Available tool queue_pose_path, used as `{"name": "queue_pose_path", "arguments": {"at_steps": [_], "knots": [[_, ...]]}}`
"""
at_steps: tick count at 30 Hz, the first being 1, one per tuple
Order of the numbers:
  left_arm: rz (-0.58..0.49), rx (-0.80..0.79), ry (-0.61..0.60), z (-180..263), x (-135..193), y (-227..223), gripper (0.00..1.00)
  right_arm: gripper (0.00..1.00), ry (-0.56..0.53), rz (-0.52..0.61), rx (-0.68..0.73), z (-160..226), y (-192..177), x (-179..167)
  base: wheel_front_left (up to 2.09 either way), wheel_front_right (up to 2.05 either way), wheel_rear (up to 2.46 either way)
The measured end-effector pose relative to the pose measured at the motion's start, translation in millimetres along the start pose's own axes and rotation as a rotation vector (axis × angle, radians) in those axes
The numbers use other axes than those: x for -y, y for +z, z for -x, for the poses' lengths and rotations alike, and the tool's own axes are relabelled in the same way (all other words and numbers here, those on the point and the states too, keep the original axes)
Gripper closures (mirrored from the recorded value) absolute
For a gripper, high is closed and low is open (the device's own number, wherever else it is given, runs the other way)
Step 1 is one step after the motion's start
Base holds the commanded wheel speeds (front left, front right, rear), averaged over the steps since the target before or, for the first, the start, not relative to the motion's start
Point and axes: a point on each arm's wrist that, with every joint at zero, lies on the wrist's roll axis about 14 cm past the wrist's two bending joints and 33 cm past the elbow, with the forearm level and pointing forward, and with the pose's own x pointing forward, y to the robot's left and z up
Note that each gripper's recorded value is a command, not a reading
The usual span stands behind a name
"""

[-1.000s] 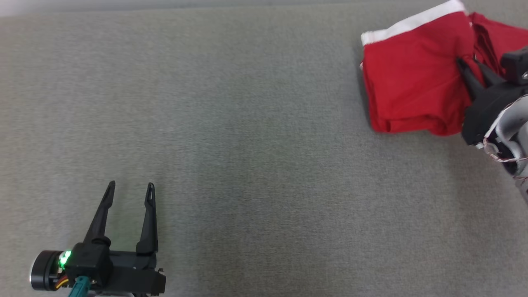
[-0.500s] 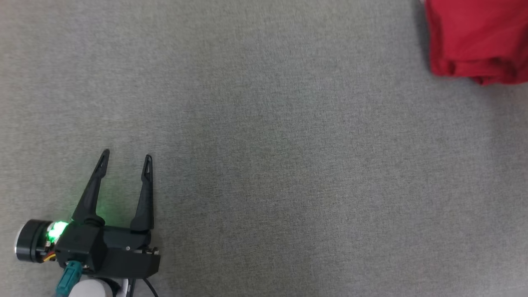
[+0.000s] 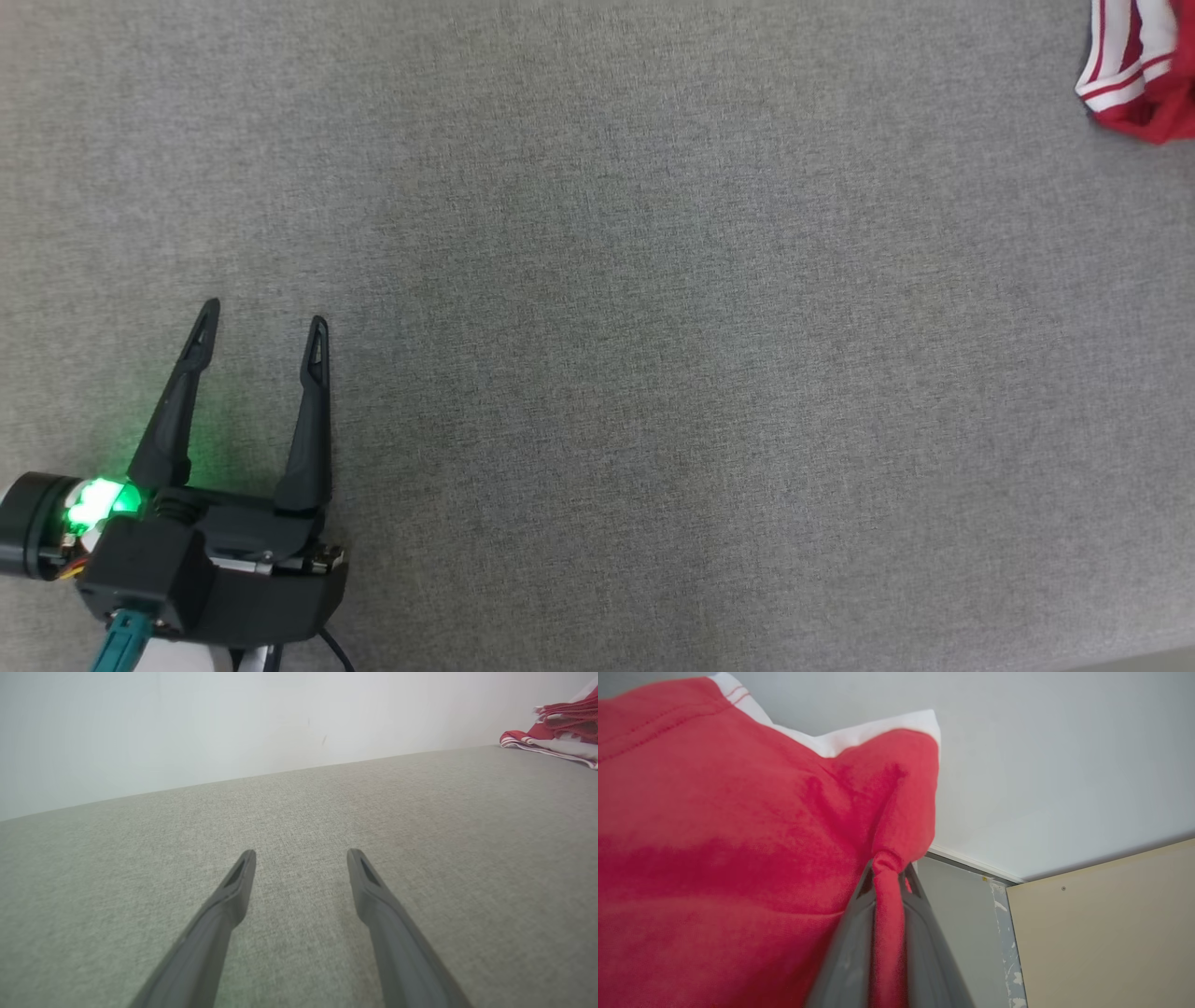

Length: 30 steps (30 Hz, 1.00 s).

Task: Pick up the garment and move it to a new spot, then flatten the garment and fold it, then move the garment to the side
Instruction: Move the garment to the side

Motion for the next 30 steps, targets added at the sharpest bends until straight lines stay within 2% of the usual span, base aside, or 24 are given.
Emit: {"name": "queue_pose_path", "arguments": {"at_steps": [8, 9, 10, 17, 23, 30], "knots": [[-0.007, 0.014, 0.003, -2.3, -2.4, 1.2, 0.0, 0.98, -0.025, 0.053, -0.03, -4.9, -2.1, 11.2, 0.0, 0.0, 0.0], [-0.007, 0.014, 0.004, -2.3, -2.6, 1.2, 0.0, 0.6, -0.024, 0.055, -0.028, -5.8, -1.2, 10.7, 0.0, 0.0, 0.0], [-0.008, 0.015, 0.005, -2.2, -3.0, 1.2, 0.0, 0.0, -0.023, 0.06, -0.016, -6.5, 1.5, 10.4, 0.0, 0.0, 0.0], [-0.02, 0.024, 0.028, 1.7, -7.3, 9.3, 0.0, 0.0, -0.082, 0.062, 0.028, 0.7, 16.1, 31.0, 0.0, 0.0, 0.0], [-0.017, 0.038, 0.05, 12.7, -7.9, 24.4, 0.0, 0.0, -0.108, -0.06, 0.208, 17.7, 59.7, 38.2, 0.0, 0.0, 0.0], [-0.008, 0.053, 0.11, 40.1, -14.0, 45.8, 0.0, 0.0, -0.067, -0.14, 0.414, 51.3, 102.3, 21.1, 0.0, 0.0, 0.0]]}}
